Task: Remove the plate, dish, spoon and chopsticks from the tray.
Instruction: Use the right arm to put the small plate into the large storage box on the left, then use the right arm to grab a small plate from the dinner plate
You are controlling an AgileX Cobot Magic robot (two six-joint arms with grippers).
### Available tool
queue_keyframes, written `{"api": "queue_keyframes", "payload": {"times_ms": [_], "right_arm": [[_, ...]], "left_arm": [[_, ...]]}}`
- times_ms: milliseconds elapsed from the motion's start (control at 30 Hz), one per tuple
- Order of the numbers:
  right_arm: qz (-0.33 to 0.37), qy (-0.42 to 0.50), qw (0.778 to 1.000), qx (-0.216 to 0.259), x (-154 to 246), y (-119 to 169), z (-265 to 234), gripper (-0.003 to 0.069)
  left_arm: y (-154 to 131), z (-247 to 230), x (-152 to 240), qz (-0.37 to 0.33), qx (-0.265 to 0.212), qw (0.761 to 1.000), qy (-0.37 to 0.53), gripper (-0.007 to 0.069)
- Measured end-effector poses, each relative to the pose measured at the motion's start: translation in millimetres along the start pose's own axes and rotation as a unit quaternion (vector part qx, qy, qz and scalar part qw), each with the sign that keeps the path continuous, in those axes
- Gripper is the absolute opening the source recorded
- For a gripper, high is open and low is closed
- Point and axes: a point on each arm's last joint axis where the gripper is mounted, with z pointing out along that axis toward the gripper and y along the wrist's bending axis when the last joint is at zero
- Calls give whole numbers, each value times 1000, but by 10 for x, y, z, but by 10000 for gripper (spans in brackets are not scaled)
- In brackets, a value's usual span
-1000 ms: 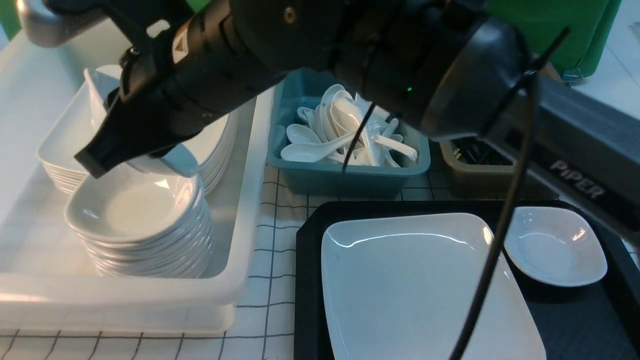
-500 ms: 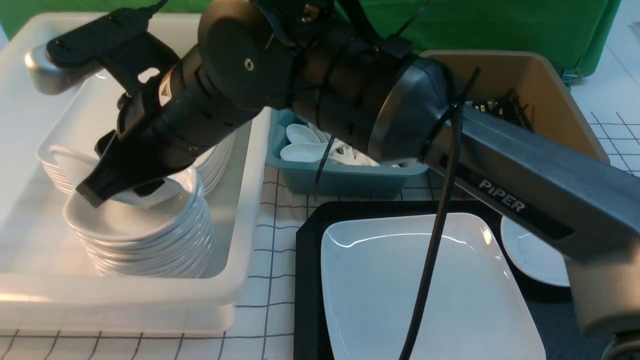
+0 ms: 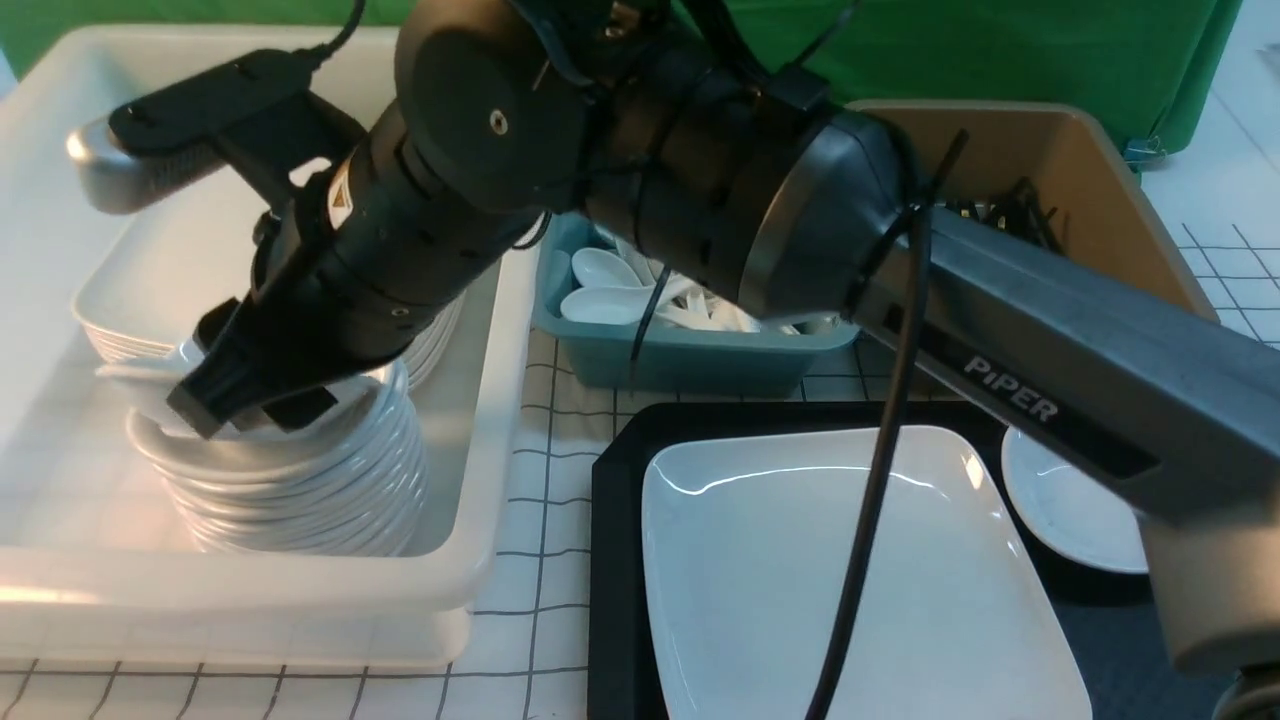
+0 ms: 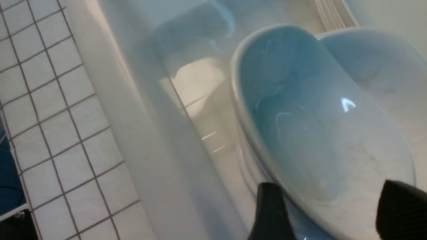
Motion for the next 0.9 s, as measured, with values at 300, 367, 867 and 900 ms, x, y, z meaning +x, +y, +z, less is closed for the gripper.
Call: {"api": "queue_keyframes", "payload": {"times_ms": [300,367,867,900], "right_arm": [[-43,1,995,86,-113,-29,-656,568],[-67,26,984,166,-82,-170,-808,469],[151,169,933,281,1223,-1626,-1707,9],[181,190,921,288,1496,-1736,-1777,16]], "left_arm": [[-141,1,-28,-16,67,998,-13,6],[-216,38,-22,-14,95,995,-1,6],[-1287,534,298,135,271,938,170,-7],[-1480,606,358,149,287,929,177,-7]]}}
